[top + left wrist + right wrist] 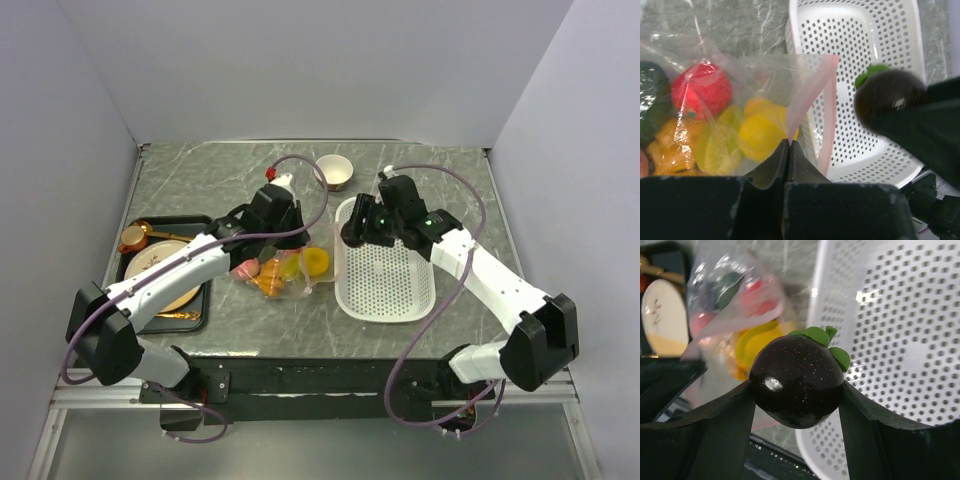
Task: Place the food in the zip-top bag and seal the zipper
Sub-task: Place the fake fruit in the zipper food storage bag.
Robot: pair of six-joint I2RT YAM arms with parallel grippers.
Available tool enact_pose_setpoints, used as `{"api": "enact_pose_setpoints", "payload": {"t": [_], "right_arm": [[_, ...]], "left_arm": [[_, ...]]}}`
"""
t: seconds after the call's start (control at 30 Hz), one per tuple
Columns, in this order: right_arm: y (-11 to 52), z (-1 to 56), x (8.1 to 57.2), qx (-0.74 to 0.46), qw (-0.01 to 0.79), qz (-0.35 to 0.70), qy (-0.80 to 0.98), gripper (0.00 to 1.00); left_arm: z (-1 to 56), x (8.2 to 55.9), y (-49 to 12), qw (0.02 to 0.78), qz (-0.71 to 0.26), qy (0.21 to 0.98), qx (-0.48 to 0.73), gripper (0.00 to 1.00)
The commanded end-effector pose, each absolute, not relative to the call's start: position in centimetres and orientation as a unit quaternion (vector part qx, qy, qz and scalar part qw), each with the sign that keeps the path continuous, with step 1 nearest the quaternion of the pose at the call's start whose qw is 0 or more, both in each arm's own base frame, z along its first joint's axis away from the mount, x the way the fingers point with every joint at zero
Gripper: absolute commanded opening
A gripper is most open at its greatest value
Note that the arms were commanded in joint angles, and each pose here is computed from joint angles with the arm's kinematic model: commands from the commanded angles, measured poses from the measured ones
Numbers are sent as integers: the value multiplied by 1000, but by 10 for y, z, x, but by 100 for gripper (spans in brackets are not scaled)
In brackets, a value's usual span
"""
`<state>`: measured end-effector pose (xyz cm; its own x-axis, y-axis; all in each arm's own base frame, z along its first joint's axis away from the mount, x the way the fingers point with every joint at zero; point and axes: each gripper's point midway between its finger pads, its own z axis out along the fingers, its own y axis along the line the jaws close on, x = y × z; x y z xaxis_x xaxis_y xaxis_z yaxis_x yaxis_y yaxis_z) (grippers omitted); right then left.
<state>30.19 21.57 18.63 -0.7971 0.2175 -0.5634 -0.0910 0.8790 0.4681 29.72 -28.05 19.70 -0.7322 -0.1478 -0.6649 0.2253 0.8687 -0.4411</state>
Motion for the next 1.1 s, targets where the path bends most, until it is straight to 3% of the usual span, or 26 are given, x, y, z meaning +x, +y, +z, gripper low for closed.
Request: {"api": "enact_pose_setpoints", "payload": {"t": [0.0, 0.7, 0.93, 1.07], "right_arm": [[228, 212, 285, 25, 340, 287, 895, 22], [316, 192, 295, -30, 284, 346, 894, 28], [324, 203, 304, -33, 295, 358, 885, 53], [319, 202, 306, -20, 302, 347, 888, 86]], "left_arm": [[233, 310, -296, 396, -296, 869, 26, 1], [250, 309, -292, 408, -299, 862, 24, 1], [265, 307, -284, 428, -300, 852, 15, 1], [270, 307, -281, 434, -298, 850, 11, 1]]}}
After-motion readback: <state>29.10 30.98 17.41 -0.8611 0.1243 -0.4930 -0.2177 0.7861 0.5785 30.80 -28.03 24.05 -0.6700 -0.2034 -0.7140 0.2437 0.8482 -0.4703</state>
